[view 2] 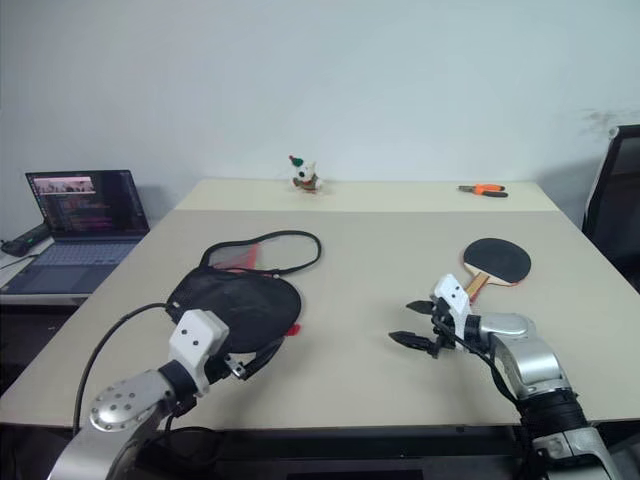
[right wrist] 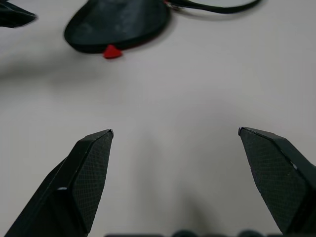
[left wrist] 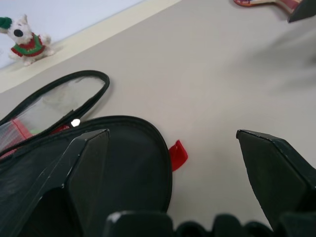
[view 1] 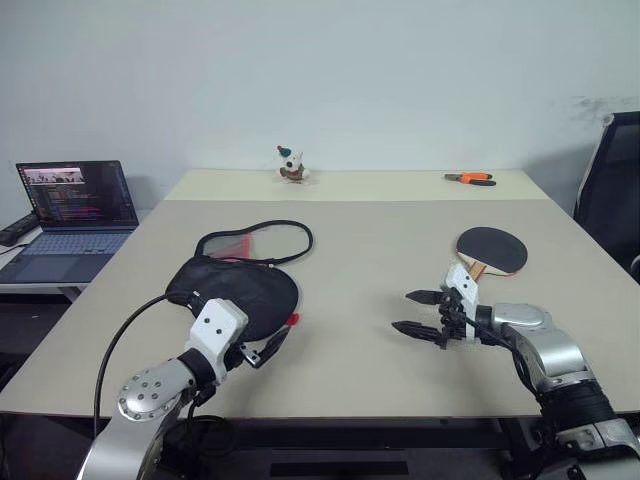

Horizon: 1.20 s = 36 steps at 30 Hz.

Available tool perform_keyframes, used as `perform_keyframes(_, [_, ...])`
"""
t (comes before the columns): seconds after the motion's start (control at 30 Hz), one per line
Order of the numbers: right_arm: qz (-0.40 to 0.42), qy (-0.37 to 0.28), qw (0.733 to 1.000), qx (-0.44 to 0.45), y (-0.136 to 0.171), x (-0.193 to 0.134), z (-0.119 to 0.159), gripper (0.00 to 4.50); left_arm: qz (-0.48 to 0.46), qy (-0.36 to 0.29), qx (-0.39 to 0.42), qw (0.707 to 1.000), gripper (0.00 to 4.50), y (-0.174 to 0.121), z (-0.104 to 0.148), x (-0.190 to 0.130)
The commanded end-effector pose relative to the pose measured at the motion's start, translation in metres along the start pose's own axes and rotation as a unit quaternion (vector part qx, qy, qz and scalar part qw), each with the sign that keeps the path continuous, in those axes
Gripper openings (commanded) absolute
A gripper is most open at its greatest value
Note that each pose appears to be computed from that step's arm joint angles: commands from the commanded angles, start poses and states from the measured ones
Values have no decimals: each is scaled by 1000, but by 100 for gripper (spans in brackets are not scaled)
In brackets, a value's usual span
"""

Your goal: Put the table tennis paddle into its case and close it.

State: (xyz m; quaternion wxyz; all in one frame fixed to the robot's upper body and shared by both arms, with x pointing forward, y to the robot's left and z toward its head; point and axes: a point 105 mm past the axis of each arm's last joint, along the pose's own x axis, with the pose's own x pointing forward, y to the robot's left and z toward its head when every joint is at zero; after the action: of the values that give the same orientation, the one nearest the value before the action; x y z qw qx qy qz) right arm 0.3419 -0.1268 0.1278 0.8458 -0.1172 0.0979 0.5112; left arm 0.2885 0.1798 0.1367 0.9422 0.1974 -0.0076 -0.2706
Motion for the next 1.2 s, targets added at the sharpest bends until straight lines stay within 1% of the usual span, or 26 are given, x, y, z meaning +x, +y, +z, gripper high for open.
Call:
perform_keyframes(0.03, [17, 24, 999, -28, 10, -4, -3, 447, 0, -6, 12, 1000, 450, -1, -2, 0])
perform_keyframes(0.1, [-2, 30, 999, -30, 8, -5, -10, 447, -12, -4, 13, 1000, 450, -7, -8, 0])
perform_keyframes(0.17, [-10, 17, 999, -28, 9, -5, -4, 447, -18, -5, 9, 1000, 450, -9, -10, 0])
perform_keyframes(0.27, [1, 2, 1000, -21, 14, -9, 11, 447, -30, -22, -1, 999, 450, -10, -5, 4])
perform_keyframes(0.33, [16, -2, 1000, -16, 22, -7, 17, 447, -36, -22, 2, 999, 450, -6, -6, 2])
perform_keyframes(0.47, [57, -41, 997, 20, 38, 0, 45, 447, -50, -22, -4, 998, 450, 8, -1, 0])
perform_keyframes(0.63, [64, -41, 997, 26, 50, 15, 49, 447, -86, 11, -8, 996, 450, 16, -10, -15])
perform_keyframes(0.73, [61, -41, 997, 25, 49, 12, 50, 447, -79, 27, 11, 996, 450, 35, -17, -11])
perform_keyframes(0.8, [66, -36, 997, 18, 50, 10, 51, 447, -86, 38, 18, 995, 450, 41, -21, -7])
perform_keyframes(0.9, [59, -12, 998, -32, 48, 12, 51, 447, -103, 62, 42, 992, 450, 50, -31, -6])
perform_keyframes(1.0, [23, -2, 997, -77, 33, 11, 55, 447, -127, 82, 60, 987, 450, 52, -38, -3])
perform_keyframes(1.07, [14, -5, 996, -84, 29, 9, 58, 447, -151, 90, 65, 982, 450, 50, -42, 0])
perform_keyframes(1.2, [1, -10, 997, -82, 26, 5, 61, 447, -183, 106, 100, 972, 450, 53, -48, 3])
